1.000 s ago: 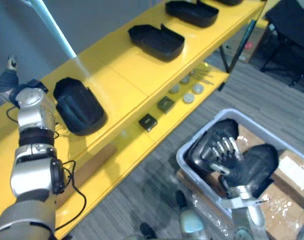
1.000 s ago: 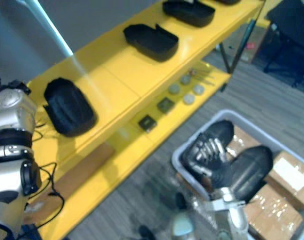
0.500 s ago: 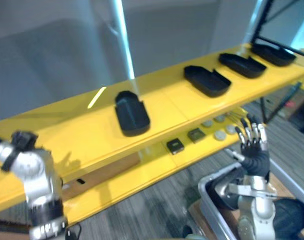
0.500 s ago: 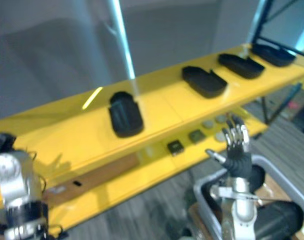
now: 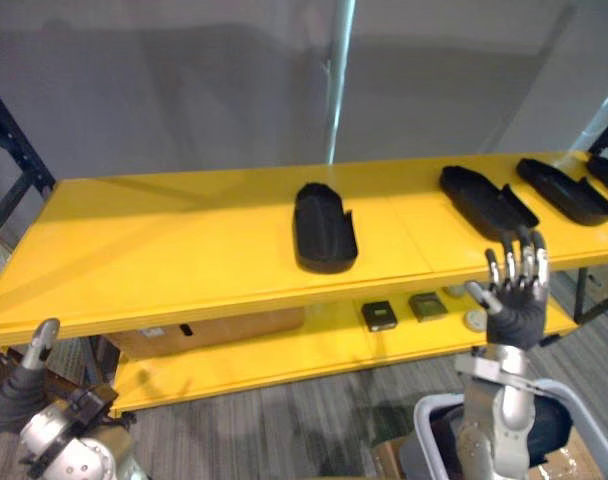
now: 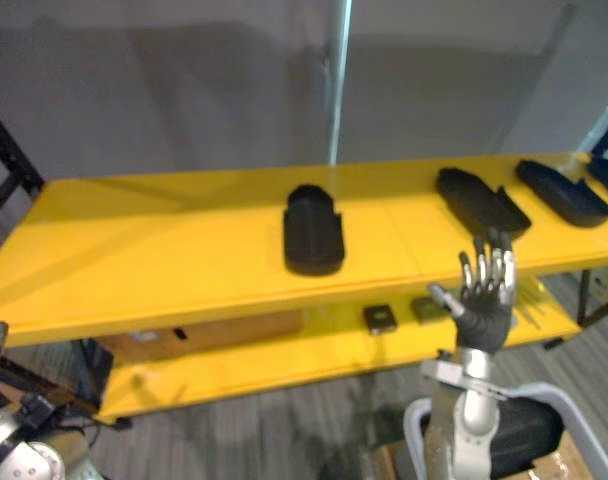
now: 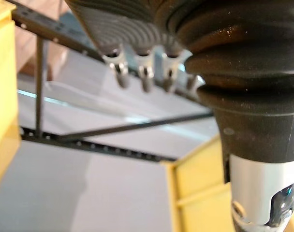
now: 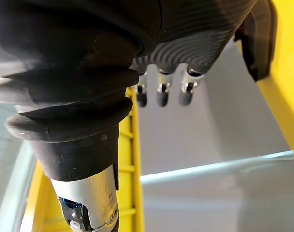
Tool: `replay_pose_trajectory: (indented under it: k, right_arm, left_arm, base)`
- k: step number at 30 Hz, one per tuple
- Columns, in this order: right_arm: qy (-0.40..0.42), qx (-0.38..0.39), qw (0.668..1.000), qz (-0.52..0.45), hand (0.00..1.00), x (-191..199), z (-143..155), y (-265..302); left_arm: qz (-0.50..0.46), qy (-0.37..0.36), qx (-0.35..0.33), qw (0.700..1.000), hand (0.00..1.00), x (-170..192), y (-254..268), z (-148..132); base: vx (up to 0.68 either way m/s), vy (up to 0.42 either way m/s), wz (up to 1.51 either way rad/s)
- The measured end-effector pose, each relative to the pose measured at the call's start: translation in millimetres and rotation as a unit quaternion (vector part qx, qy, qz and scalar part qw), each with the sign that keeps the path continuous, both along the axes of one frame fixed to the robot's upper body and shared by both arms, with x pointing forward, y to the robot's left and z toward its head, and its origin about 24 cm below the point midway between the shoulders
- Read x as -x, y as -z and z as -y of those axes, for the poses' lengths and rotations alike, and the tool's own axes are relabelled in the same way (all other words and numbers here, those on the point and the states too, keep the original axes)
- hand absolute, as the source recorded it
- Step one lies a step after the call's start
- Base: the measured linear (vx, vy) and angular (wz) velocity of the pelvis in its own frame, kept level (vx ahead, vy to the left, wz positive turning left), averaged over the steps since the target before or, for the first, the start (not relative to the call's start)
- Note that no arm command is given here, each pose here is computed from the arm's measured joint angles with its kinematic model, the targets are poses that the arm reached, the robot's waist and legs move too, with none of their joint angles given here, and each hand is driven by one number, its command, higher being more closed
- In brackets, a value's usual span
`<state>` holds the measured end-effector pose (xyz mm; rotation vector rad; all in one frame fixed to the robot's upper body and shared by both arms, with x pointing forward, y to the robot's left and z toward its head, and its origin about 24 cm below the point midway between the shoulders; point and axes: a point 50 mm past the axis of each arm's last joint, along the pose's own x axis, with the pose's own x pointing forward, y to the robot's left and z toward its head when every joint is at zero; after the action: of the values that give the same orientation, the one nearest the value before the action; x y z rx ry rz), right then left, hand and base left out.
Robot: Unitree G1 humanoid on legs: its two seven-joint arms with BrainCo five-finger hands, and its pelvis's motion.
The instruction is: Walk over and take plastic housings, then place them on the shelf
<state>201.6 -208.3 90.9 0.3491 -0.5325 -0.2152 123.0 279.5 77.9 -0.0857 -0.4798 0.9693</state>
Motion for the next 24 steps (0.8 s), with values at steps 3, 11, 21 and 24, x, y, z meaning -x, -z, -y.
replay_pose_trajectory:
  k: [3, 11, 21, 24]
  right_arm:
    - [-0.033, -0.025, 0.999, 0.004, 0.00, -5.3, -8.3, 3.1]
    - [-0.185, -0.060, 0.976, 0.094, 0.00, -59.5, -51.6, -35.4]
    - [-0.271, 0.007, 0.956, 0.113, 0.00, -70.5, -92.8, -58.8]
    - [-0.293, 0.021, 0.950, 0.111, 0.00, -68.8, -100.8, -58.1]
  left_arm:
    - [-0.102, -0.006, 0.082, 0.991, 0.00, 1.1, 51.7, -2.3]
    - [-0.474, -0.042, 0.361, 0.802, 0.00, 90.0, 217.1, 42.8]
    - [-0.552, 0.088, 0.366, 0.744, 0.00, 104.5, 233.4, 50.4]
    - [-0.558, 0.115, 0.371, 0.733, 0.00, 105.9, 236.7, 57.0]
  base:
    - [-0.06, -0.012, 0.02]
    - [-0.03, 0.044, 0.08]
    - [0.01, 0.035, 0.01]
    - [-0.04, -0.018, -0.07]
